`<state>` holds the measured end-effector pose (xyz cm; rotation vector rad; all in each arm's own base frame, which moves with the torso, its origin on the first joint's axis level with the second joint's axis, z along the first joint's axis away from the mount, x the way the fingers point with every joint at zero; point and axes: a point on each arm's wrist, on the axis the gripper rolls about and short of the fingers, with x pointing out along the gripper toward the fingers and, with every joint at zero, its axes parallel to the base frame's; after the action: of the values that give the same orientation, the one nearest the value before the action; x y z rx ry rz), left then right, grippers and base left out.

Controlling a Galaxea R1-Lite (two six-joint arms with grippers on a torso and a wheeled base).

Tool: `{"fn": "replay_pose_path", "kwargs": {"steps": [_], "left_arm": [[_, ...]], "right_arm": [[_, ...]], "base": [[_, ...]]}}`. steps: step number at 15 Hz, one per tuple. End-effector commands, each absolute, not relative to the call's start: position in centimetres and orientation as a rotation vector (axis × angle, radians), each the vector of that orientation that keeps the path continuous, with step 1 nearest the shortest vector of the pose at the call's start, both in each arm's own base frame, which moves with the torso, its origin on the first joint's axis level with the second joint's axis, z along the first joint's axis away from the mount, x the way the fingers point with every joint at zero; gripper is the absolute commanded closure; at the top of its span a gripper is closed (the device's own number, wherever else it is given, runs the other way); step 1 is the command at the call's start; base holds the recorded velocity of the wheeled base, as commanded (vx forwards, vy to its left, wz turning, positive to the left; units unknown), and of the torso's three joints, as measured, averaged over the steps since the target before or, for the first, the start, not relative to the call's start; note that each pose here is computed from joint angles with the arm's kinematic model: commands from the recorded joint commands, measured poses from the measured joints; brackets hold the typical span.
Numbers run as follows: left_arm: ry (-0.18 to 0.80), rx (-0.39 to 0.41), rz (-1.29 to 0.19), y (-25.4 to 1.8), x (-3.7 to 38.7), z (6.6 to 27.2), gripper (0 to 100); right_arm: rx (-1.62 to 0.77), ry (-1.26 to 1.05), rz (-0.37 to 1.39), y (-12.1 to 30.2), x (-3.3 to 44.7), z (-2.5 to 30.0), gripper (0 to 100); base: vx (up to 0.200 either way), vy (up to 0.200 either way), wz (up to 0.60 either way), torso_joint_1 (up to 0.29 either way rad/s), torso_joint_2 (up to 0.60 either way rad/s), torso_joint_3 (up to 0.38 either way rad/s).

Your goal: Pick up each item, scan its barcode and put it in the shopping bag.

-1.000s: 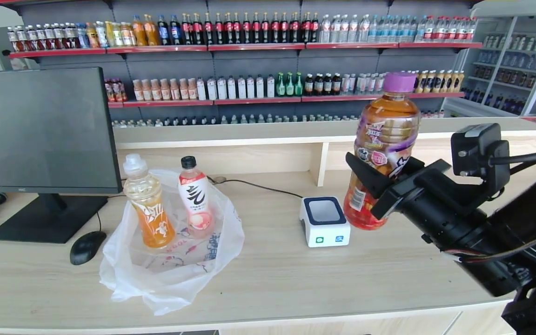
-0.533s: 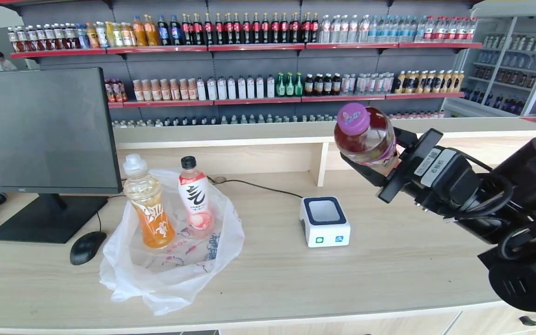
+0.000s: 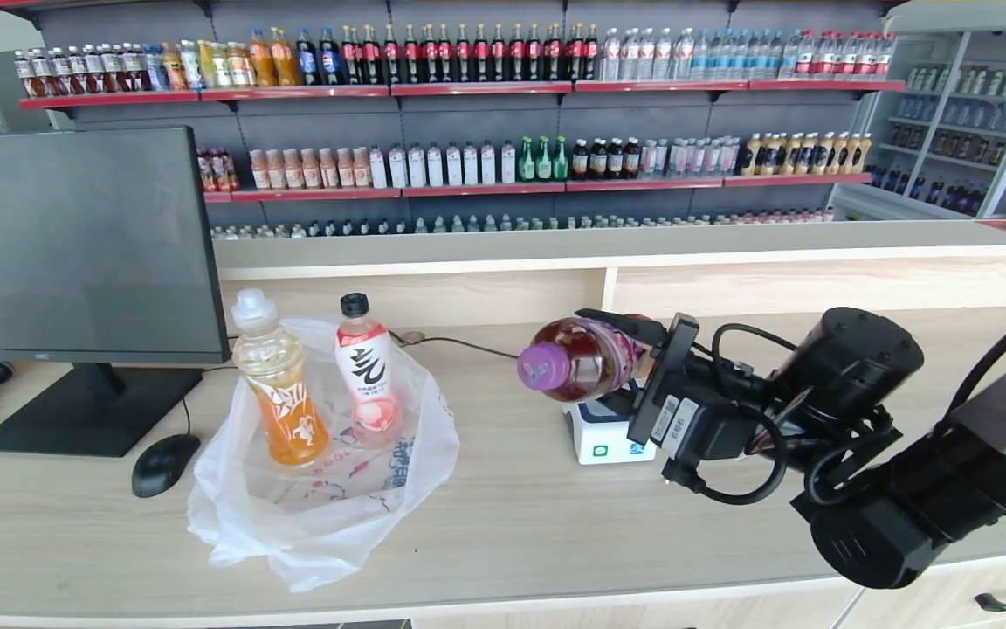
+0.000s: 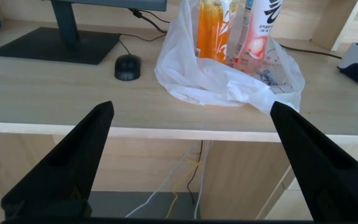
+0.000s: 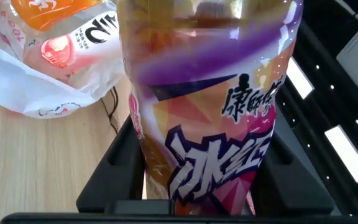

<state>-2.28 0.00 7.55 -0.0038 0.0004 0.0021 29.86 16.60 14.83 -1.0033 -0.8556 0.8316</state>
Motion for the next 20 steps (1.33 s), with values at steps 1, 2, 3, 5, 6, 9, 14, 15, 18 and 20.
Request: {"fn": "replay_pose_path", "kwargs": {"steps": [1, 2, 3, 5, 6, 9, 14, 15, 18, 20], "left_arm": [[0.0, -0.005, 0.003, 0.0, -2.3, 7.5, 0], [0.0, -0.005, 0.002, 0.0, -2.3, 7.5, 0], [0.002, -0.005, 0.002, 0.0, -2.3, 7.5, 0], [0.0, -0.005, 0.003, 0.0, -2.3, 7.5, 0], [0.0, -0.005, 0.002, 0.0, -2.3, 7.5, 0], [0.0, -0.005, 0.003, 0.0, -2.3, 7.5, 0], [0.0, -0.005, 0.002, 0.0, -2.3, 7.5, 0], [0.0, -0.005, 0.003, 0.0, -2.3, 7.5, 0], [0.0, -0.005, 0.003, 0.0, -2.3, 7.5, 0], [0.002, -0.005, 0.003, 0.0, -2.3, 7.5, 0]], "right_arm": [[-1.01, -0.836, 0.85, 16.7, 30.5, 13.7, 100], [-1.007, -0.823, 0.866, 16.8, 30.8, 13.1, 100], [-1.008, -0.824, 0.894, 16.9, 31.0, 12.5, 100], [-1.037, -0.84, 0.913, 17.1, 31.7, 11.5, 100], [-1.053, -0.845, 0.931, 17.3, 32.0, 10.8, 100], [-1.078, -0.841, 0.917, 16.4, 32.5, 10.5, 100], [-1.086, -0.892, 0.904, 16.4, 33.5, 11.1, 100], [-1.086, -0.907, 0.908, 16.6, 33.9, 11.0, 100], [-1.083, -0.913, 0.929, 16.6, 34.2, 10.6, 100], [-1.084, -0.907, 0.927, 16.4, 34.4, 10.5, 100]], "base": [[0.0, 0.0, 0.0, 0.0, 0.0, 0.0], [0.0, 0.0, 0.0, 0.0, 0.0, 0.0], [0.0, 0.0, 0.0, 0.0, 0.0, 0.0], [0.0, 0.0, 0.0, 0.0, 0.0, 0.0], [0.0, 0.0, 0.0, 0.0, 0.0, 0.0], [0.0, 0.0, 0.0, 0.0, 0.0, 0.0], [0.0, 0.0, 0.0, 0.0, 0.0, 0.0], [0.0, 0.0, 0.0, 0.0, 0.0, 0.0], [0.0, 0.0, 0.0, 0.0, 0.0, 0.0], [0.0, 0.0, 0.0, 0.0, 0.0, 0.0]]}}
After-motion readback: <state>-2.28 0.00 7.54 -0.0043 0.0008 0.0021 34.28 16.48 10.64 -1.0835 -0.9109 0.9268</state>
